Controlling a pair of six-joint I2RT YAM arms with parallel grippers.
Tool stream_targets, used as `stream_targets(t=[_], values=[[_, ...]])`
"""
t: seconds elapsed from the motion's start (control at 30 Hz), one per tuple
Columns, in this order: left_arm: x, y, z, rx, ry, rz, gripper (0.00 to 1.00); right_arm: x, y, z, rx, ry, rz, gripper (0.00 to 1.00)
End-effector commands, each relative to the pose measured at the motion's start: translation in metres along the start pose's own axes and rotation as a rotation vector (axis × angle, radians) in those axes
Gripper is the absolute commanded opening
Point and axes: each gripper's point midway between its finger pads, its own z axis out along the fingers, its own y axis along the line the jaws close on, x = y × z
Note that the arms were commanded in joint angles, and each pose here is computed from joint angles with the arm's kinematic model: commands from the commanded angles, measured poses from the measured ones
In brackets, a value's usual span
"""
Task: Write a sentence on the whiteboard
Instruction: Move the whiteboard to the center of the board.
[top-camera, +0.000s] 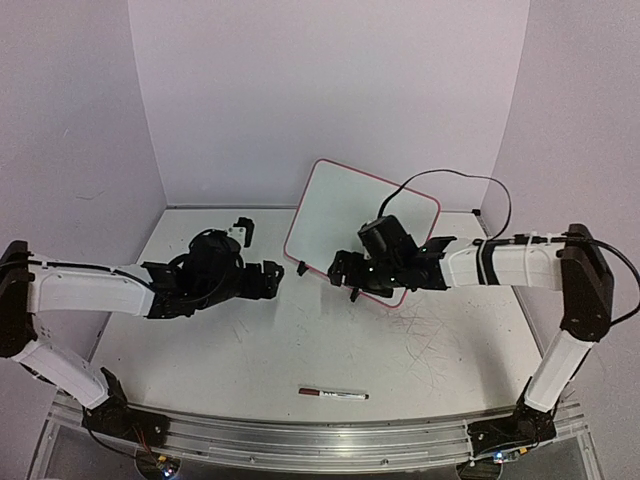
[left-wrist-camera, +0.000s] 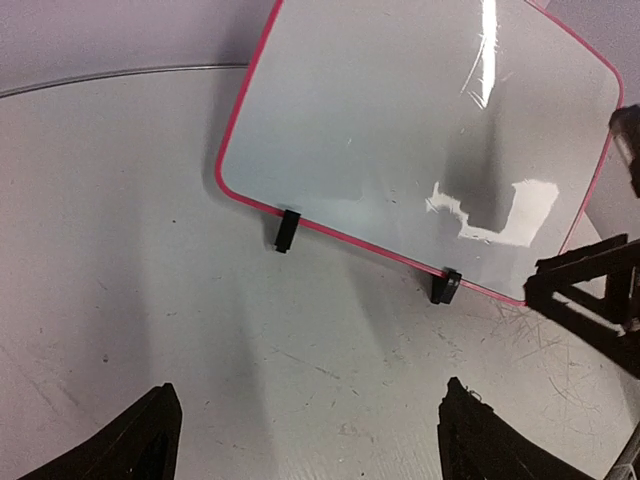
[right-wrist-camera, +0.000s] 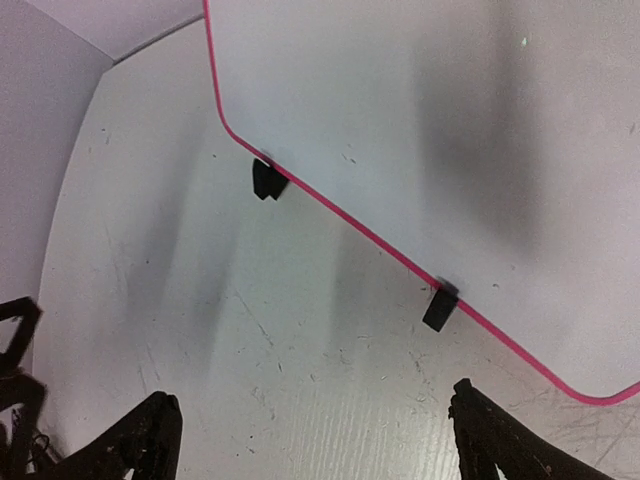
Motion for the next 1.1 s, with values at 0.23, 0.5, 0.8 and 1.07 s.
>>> stream_targets(t=[0.23,0.5,0.8,1.07], values=[[-0.024,0.016,-0.042,0.017,-0.110,-0.051,0.91,0.016,-0.026,0.058,0.248,-0.044,0.153,0.68],[-0.031,0.014,-0.054,0.039,-0.136,-0.046,0.91,0.024,-0.047,0.079,0.363,-0.040,0.145,0.67],[-0.040,0.014,-0.066,0.053,-0.172,-0.036,0.92,0.021,-0.070,0.091,0.440,-0.049,0.128,0.50],[-0.041,0.014,-0.065,0.052,-0.172,-0.032,0.92,0.022,-0.076,0.101,0.466,-0.036,0.085,0.36]])
